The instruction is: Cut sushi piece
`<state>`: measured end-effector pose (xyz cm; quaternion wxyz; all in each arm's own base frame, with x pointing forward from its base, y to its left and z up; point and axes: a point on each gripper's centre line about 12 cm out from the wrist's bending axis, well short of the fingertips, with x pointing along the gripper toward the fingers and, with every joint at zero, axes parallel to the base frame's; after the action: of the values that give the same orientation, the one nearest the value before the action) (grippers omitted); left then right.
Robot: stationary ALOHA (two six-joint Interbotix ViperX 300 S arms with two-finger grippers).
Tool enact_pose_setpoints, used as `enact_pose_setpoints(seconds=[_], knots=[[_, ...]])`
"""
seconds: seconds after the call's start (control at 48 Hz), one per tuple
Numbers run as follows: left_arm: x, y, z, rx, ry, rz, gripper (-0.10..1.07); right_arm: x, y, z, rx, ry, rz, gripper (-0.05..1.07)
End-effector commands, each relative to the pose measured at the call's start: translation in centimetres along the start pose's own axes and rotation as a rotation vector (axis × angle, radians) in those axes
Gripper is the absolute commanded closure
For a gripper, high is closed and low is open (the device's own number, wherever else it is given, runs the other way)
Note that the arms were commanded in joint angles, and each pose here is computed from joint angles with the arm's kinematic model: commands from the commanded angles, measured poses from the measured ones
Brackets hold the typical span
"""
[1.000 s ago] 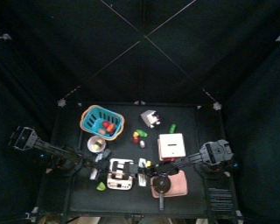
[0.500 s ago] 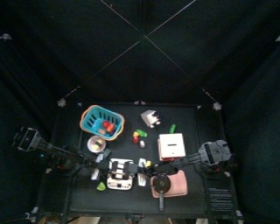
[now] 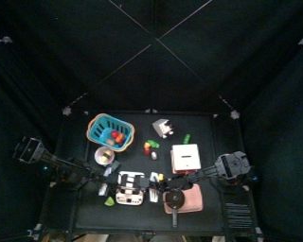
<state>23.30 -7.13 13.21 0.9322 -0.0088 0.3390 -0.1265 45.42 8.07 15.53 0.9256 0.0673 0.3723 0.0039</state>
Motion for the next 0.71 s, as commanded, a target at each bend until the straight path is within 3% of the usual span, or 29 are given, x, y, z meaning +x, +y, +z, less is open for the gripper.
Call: enact_pose_setpoints(seconds=[0.0,0.292,0.688], knots=[[-0.1,-0.2,1.2,0.001,-0.038,-0.007,0.73,-1.1,0.6,2.0,0.001,-0.057,0.021,0.7],[-0.5,-0.3,2.0,0.008,-0.07,-0.011,0.73,-1.7,0.4,2.6,-0.005,-0.059,0.002,0.7],[-3.4,-0.1,4.8,0.048,-0.226,-0.008,0.72,-2.9,0.6,5.6,-0.064,-0.116,-0.027,0.7]])
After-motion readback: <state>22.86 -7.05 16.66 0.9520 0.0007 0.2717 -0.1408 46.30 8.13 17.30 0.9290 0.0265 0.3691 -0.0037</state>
